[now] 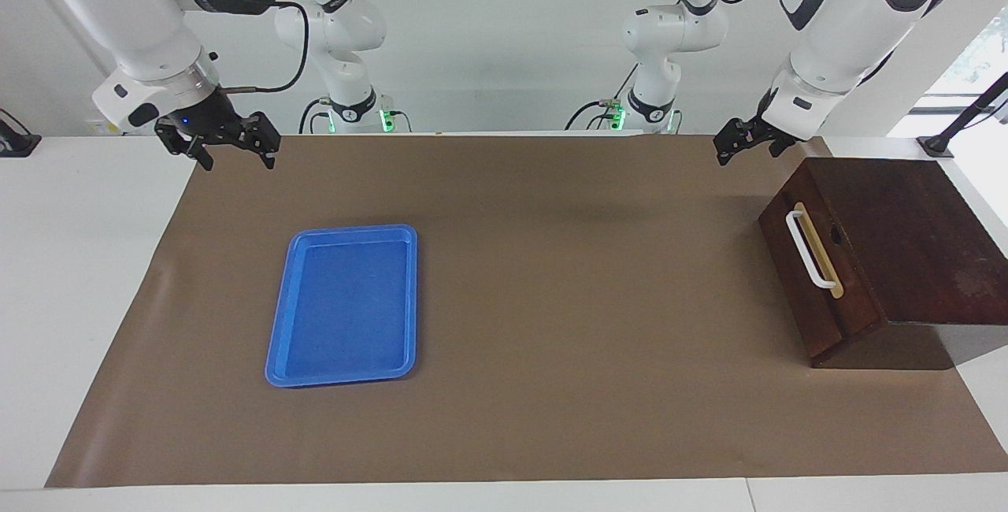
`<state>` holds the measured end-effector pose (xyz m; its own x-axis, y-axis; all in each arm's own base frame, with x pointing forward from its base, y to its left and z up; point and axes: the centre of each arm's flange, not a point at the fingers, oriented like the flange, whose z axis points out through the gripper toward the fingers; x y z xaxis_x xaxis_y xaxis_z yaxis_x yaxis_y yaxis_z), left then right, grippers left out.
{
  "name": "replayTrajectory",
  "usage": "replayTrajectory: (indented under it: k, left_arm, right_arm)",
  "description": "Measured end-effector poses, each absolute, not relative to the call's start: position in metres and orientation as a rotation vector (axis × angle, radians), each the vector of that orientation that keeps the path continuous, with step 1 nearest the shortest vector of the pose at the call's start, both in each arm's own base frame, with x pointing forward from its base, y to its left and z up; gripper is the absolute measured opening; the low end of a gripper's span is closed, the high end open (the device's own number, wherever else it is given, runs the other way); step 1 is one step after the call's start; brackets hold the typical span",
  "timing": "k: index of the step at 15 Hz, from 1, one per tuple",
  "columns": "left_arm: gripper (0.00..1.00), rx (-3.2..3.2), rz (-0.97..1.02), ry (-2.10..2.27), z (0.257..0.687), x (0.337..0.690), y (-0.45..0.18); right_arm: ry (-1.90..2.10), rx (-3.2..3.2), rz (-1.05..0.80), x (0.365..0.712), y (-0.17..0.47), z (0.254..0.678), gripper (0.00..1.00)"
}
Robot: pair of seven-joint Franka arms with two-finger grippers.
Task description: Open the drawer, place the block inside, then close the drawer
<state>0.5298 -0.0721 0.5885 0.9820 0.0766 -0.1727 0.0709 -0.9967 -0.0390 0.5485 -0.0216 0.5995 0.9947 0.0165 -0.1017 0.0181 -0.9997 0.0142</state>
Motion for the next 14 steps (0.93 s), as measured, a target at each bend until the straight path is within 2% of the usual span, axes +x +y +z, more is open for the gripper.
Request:
replayTrajectory:
  k: [14]
  left_arm:
    - [1.0, -3.096, 0.267, -0.12, 0.5901, 0.5294, -0.0704]
  right_arm:
    - [0.028, 3.123, -0.145, 0.5495, -0.0215, 0.6003, 1.0]
